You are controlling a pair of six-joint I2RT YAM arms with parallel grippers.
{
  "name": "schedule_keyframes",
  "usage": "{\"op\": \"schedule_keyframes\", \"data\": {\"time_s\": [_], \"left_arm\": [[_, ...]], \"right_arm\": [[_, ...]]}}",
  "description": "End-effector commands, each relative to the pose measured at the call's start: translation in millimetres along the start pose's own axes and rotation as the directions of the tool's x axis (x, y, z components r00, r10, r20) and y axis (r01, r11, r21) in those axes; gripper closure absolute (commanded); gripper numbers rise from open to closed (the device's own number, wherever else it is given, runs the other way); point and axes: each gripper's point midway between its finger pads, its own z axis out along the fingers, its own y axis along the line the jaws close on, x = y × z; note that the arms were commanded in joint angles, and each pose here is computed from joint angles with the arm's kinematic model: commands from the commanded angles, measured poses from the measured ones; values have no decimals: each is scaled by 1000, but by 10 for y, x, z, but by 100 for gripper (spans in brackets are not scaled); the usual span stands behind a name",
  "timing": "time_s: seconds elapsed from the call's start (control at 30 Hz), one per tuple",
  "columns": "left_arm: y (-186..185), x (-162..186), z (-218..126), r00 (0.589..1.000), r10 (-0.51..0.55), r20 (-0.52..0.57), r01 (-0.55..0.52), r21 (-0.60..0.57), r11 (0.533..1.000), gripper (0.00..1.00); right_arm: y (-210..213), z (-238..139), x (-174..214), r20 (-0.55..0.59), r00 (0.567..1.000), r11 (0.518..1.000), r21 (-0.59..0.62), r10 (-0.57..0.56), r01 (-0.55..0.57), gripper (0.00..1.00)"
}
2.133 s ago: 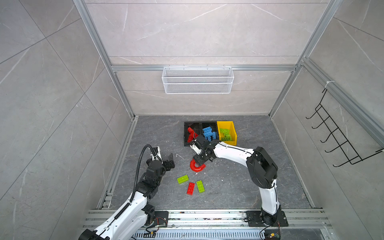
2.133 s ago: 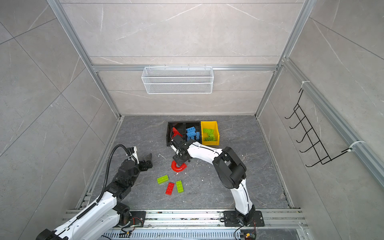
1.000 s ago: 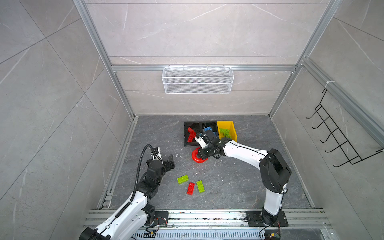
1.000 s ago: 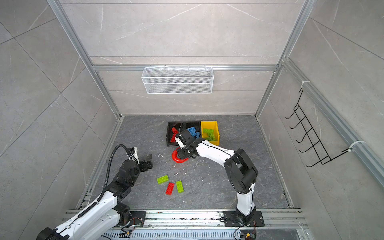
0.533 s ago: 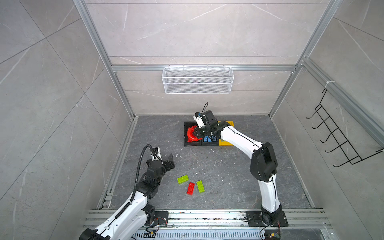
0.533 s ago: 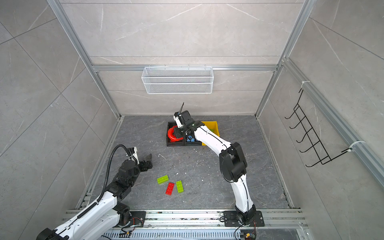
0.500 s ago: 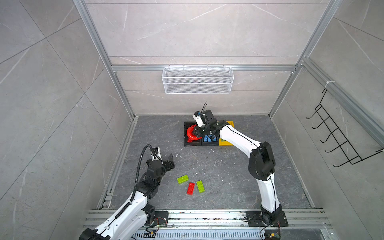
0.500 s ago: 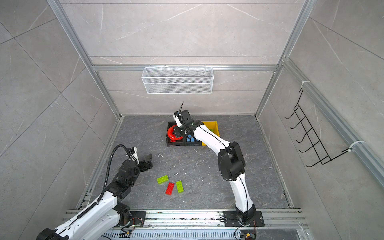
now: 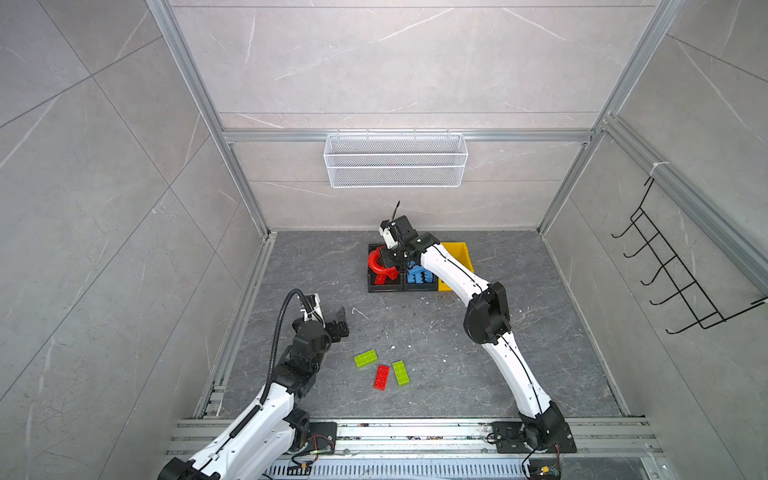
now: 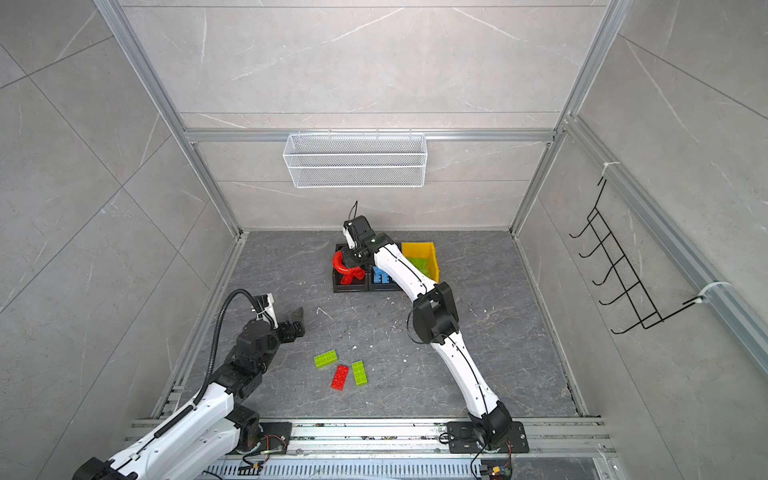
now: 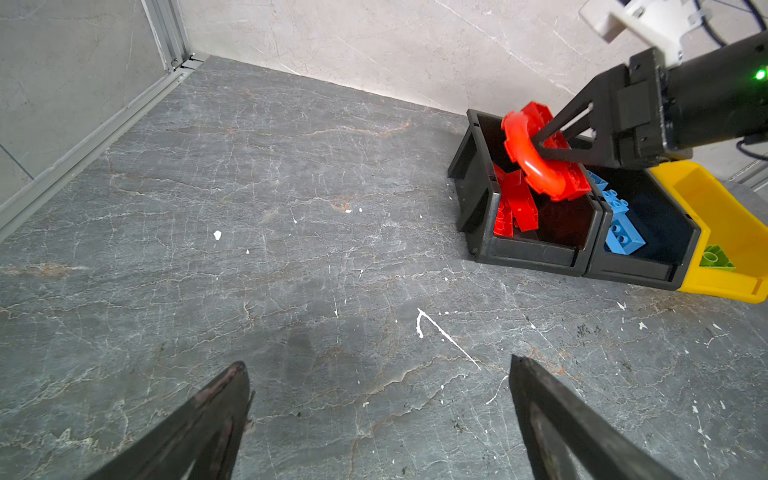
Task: Sort the legos into containers by color
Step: 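Open the right gripper to drop the red arch into the bin, then move the right gripper down to the last loose red brick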
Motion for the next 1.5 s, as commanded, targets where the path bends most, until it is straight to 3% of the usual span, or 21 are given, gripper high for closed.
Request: {"op": "schedule_keyframes", "data": {"time_s": [0.0,0.13,0.4,0.6,0.73,0.83,1.07,1.47], "left_arm": [[25,-67,-20,999,-21,27,21,-10,1000,1],[24,-77,-27,999,-22,32,23,-9,1000,1],[32,-99,-47,999,-27,39,27,-10,1000,1],[45,-116,-88,998,-34,50,34,-8,999,1],[59,-136,-112,998,-36,58,37,-12,999,1],[78,-132,-120,997,-33,67,34,-15,999,1],[78,-153,-142,996,-44,75,45,-10,999,1],[122,-138,-125,997,-37,69,40,-38,998,1]], "right_arm": [[-57,-28,45,-28,1000,1000,20,12,-11,49],[-47,-212,-33,-2,1000,1000,25,7,-7,36],[61,-866,-44,99,995,1000,-16,1,1,30],[139,-1487,481,132,991,1000,-9,-19,21,29],[464,-1783,1081,77,992,995,-18,-101,103,25],[828,-1920,1598,17,996,992,-89,-87,88,28],[1494,-1887,2643,-170,983,989,-144,-62,38,36],[1918,-1386,3211,-290,955,982,-189,-62,6,32]]}}
